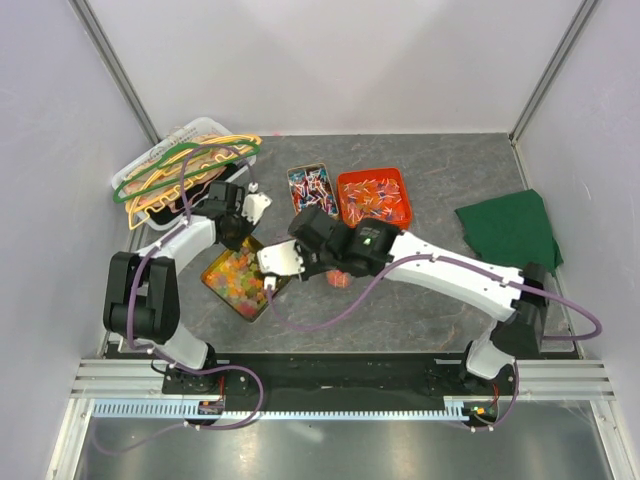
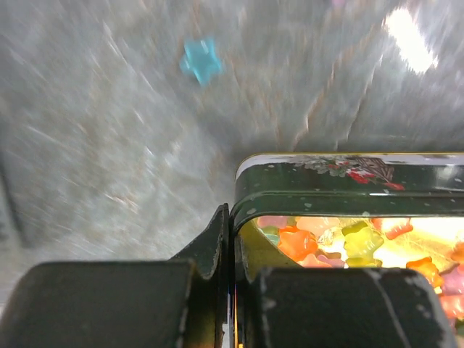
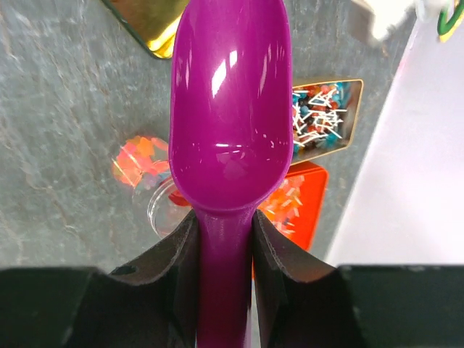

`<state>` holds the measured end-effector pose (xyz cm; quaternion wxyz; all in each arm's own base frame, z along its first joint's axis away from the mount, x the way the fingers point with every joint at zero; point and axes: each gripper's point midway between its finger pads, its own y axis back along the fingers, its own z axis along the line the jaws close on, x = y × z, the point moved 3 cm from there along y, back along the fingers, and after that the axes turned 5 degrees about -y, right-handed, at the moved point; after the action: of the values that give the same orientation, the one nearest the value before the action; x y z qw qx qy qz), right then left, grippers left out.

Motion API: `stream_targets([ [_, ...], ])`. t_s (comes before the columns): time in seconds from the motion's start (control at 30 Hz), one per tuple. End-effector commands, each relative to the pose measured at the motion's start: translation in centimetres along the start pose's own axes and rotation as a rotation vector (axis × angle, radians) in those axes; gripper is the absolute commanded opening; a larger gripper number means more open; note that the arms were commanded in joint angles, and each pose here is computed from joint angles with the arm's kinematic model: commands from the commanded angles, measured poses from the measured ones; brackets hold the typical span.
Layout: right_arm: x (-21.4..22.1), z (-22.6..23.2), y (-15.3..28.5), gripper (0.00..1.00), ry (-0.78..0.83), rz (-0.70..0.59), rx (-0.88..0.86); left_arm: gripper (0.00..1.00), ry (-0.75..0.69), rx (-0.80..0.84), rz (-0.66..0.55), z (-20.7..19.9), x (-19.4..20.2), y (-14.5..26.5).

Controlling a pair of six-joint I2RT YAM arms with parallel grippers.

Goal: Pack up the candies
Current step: Scoop the fake candies from the storage box.

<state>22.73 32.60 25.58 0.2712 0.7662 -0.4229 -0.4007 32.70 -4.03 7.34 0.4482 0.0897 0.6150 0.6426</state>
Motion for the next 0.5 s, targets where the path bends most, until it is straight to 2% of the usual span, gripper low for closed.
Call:
stream_targets([
  [0.0,-1.0,-2.6,0.1,0.00,0.081,0.121,0.191,0.02,0.070,-0.083,-0.041,2.2,-4.2,1.3],
  [0.2,-1.1,-3.3,-2.8,0.00,0.153,0.247,0.217,0.02,0.140,-0.083,-0.032,2.2,-5.7,1.1],
  [0.47,-1.3,-3.1,-6.8,0.00,0.264,0.407,0.247,0.02,0.113,-0.188,-0.005,1.4,-6.5,1.7],
])
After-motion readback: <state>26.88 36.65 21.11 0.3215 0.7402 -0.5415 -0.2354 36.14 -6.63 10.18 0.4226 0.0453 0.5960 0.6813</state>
